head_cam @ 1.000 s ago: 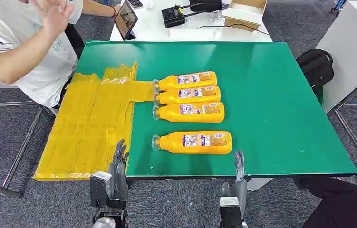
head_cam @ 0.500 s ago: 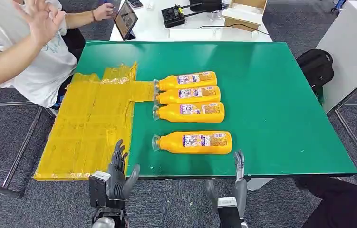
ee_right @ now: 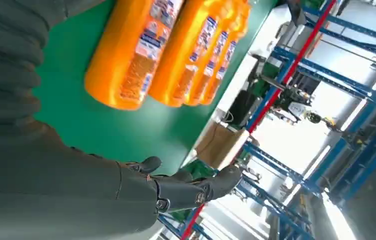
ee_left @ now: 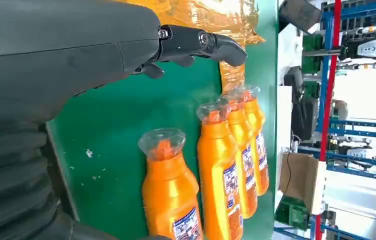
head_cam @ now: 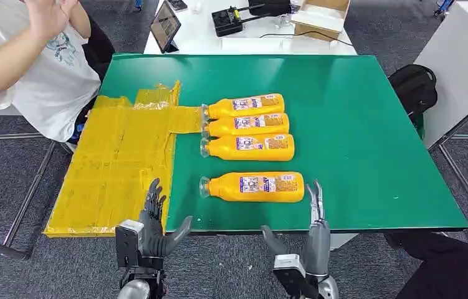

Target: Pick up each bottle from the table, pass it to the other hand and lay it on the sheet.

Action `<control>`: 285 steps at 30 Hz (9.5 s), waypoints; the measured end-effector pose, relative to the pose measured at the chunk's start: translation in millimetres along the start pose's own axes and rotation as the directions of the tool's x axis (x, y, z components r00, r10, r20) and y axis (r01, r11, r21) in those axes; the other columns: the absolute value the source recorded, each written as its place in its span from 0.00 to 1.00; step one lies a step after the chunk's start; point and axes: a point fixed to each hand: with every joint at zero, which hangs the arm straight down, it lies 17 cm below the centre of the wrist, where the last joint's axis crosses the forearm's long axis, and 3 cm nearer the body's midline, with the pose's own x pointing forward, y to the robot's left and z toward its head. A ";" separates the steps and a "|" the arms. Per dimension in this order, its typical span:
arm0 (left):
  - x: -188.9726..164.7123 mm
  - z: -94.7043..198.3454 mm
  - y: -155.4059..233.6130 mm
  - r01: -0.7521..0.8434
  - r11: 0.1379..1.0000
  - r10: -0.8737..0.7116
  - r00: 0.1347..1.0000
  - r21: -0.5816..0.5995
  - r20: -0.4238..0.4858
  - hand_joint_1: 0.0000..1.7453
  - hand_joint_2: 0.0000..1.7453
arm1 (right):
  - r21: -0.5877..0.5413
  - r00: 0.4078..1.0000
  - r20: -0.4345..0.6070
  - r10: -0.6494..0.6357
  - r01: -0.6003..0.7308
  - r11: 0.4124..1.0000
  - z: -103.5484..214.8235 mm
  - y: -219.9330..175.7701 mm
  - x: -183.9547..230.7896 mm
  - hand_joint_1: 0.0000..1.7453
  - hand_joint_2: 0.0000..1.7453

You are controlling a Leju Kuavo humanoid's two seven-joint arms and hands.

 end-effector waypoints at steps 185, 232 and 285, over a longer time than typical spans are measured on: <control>31.2 -18.6 -75.5 -0.415 0.869 0.415 0.908 -0.269 -0.060 0.00 1.00 | 0.355 0.993 -0.052 -0.110 0.122 0.927 12.1 148.2 -16.5 1.00 1.00; 25.8 -17.5 -56.3 -0.360 0.910 0.369 0.930 -0.205 0.005 1.00 1.00 | 0.576 0.970 -0.161 -0.184 0.243 0.781 62.0 225.9 -13.5 0.00 0.00; -36.3 -167.1 118.3 0.988 -0.156 -0.965 -0.153 0.001 0.211 1.00 1.00 | 0.287 0.826 0.051 -0.562 0.527 0.800 -55.4 118.7 92.9 0.00 0.00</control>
